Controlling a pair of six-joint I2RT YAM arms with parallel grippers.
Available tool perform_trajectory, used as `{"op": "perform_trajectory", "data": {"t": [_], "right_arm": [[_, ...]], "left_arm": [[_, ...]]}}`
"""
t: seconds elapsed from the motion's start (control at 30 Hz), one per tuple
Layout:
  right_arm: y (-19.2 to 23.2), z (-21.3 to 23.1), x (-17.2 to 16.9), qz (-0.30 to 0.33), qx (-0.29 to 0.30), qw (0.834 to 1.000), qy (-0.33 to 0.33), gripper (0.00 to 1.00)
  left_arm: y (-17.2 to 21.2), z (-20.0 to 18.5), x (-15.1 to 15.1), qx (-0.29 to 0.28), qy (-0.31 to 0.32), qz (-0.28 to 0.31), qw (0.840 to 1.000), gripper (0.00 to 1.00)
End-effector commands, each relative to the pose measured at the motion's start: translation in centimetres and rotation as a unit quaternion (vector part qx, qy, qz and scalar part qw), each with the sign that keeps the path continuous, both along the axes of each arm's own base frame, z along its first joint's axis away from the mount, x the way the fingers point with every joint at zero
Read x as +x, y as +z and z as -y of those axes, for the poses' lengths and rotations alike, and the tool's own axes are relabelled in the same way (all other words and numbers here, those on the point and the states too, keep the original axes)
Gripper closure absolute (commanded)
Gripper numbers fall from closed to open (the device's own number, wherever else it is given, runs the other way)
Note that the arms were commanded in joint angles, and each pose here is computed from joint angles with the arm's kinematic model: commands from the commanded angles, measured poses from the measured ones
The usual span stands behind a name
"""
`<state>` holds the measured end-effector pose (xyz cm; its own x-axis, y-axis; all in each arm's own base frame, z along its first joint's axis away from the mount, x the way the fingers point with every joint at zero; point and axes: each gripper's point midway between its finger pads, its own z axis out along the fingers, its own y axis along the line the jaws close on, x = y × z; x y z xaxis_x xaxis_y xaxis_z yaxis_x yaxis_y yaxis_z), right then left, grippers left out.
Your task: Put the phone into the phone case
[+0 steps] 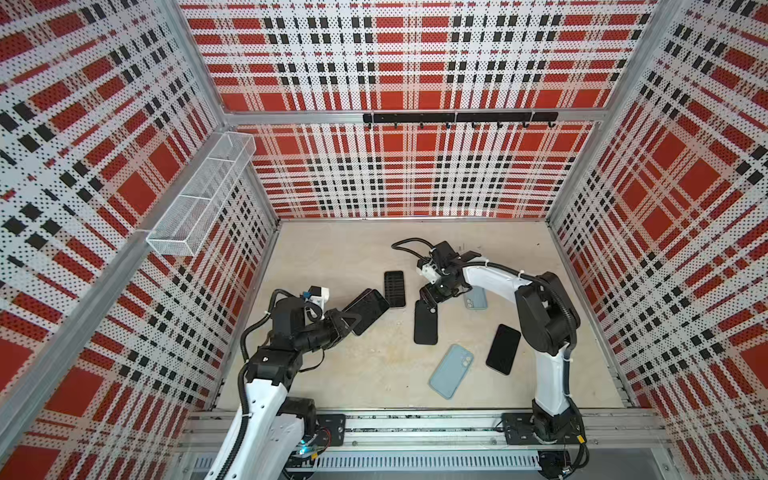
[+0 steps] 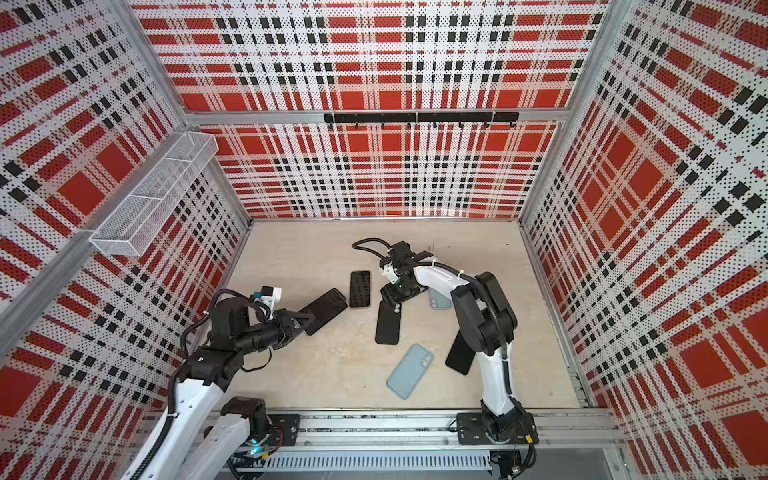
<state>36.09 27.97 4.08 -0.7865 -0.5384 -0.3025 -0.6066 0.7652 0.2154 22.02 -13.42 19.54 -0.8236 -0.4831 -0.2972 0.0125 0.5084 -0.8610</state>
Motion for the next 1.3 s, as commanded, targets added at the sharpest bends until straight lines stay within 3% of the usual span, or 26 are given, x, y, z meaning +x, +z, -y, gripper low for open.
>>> {"op": "perform_trajectory", "data": {"t": [0.0,0.17,0.4,0.73,1.07,1.27], "right_arm": [[0.1,-1.0,1.1,0.029,-0.006,0.999,0.023,0.3],[-1.4,-0.2,1.4,0.028,-0.037,0.999,0.023,0.32],[-3.3,0.3,1.1,0.015,-0.061,0.998,0.022,0.44],[1.0,-0.7,2.0,0.066,-0.017,0.998,0.011,0.44],[-2.8,0.1,2.7,0.048,-0.066,0.996,0.022,0.45],[-3.6,0.4,1.5,0.027,-0.066,0.997,0.02,0.66]], "left_arm": [[1.8,0.2,0.4,-0.02,-0.004,0.039,0.999,1.0],[1.7,0.2,0.6,-0.025,0.0,0.041,0.999,1.0],[1.8,0.2,0.9,-0.029,0.003,0.042,0.999,1.0],[2.1,0.2,1.3,-0.031,0.005,0.045,0.999,1.0],[1.7,0.2,1.3,-0.032,0.005,0.041,0.999,1.0],[1.7,0.3,1.4,-0.032,0.005,0.042,0.999,1.0]]}}
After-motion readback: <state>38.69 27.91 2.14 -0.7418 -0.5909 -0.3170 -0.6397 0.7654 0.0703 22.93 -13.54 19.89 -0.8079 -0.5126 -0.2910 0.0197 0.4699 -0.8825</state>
